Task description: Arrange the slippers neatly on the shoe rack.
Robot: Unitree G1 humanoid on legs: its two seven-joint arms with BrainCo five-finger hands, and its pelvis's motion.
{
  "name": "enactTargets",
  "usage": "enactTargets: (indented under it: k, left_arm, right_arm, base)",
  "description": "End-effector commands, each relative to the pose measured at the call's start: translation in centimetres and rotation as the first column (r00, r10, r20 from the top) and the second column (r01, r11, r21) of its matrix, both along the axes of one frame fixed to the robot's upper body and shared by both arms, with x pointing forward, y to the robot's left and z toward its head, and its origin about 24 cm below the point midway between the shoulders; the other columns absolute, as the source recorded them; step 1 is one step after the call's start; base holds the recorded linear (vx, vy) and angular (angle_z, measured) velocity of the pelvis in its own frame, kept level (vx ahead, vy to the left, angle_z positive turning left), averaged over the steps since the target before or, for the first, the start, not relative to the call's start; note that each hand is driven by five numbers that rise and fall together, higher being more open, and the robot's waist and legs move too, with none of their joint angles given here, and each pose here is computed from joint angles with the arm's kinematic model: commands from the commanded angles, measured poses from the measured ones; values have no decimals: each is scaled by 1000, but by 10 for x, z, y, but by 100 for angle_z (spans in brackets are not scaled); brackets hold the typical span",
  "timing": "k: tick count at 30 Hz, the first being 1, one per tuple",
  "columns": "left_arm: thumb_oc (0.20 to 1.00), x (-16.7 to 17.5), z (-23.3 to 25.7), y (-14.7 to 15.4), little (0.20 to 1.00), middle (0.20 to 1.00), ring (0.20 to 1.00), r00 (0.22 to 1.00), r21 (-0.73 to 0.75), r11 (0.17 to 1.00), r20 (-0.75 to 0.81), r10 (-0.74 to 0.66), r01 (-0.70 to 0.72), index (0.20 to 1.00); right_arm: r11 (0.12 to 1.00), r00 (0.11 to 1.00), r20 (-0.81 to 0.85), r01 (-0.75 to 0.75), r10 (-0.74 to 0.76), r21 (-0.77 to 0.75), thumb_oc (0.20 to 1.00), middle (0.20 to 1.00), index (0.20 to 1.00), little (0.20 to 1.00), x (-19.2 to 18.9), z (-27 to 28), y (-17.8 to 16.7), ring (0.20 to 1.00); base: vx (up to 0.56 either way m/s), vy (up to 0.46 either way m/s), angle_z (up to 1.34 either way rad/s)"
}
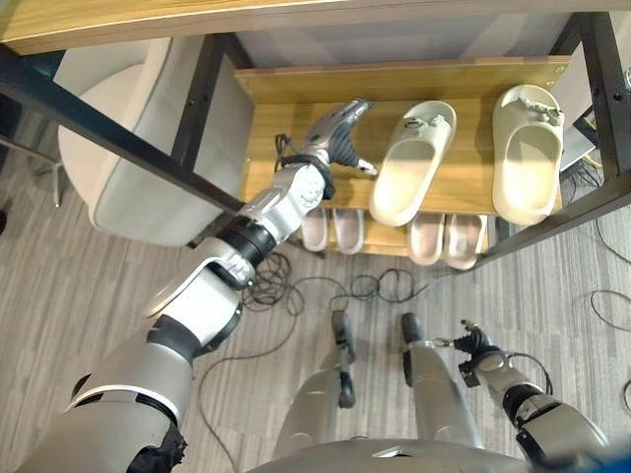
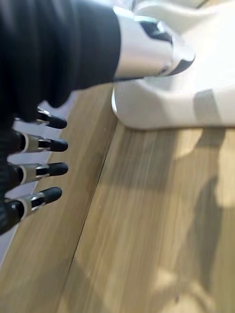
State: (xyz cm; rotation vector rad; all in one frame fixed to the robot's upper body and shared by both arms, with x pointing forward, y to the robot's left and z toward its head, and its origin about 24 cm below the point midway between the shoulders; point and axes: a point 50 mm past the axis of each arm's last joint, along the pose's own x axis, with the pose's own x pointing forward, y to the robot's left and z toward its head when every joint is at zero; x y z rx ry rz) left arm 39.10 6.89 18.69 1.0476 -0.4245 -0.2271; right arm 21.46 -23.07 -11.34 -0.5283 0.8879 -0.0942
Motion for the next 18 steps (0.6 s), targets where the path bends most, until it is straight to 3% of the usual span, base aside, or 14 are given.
enactTargets:
  k: [1, 6, 18]
  left_arm:
    - [1000, 2, 13, 3, 1000, 1000, 1000, 1000, -133, 991, -8, 6, -7, 1000]
    - [1000, -2, -3, -6, 1000, 1000, 1000, 995, -204, 979, -91, -38, 18, 1000]
    - [1000, 0, -32, -15, 1000, 1000, 1000, 977, -166, 986, -215, -14, -22, 1000]
  right_arm:
    - [1000, 1000, 6, 18, -18, -9, 1000, 1000, 1000, 1000, 3, 3, -5, 1000]
    - [1000, 1000, -4, 7, -7, -4, 1000, 1000, 1000, 1000, 2, 1, -1, 1000]
    - [1000, 999, 32, 18, -17, -21, 1000, 1000, 1000, 1000, 19, 13, -6, 1000]
  base:
    - [0, 0, 0]
    - [0, 0, 0]
    - [-3, 0, 0]
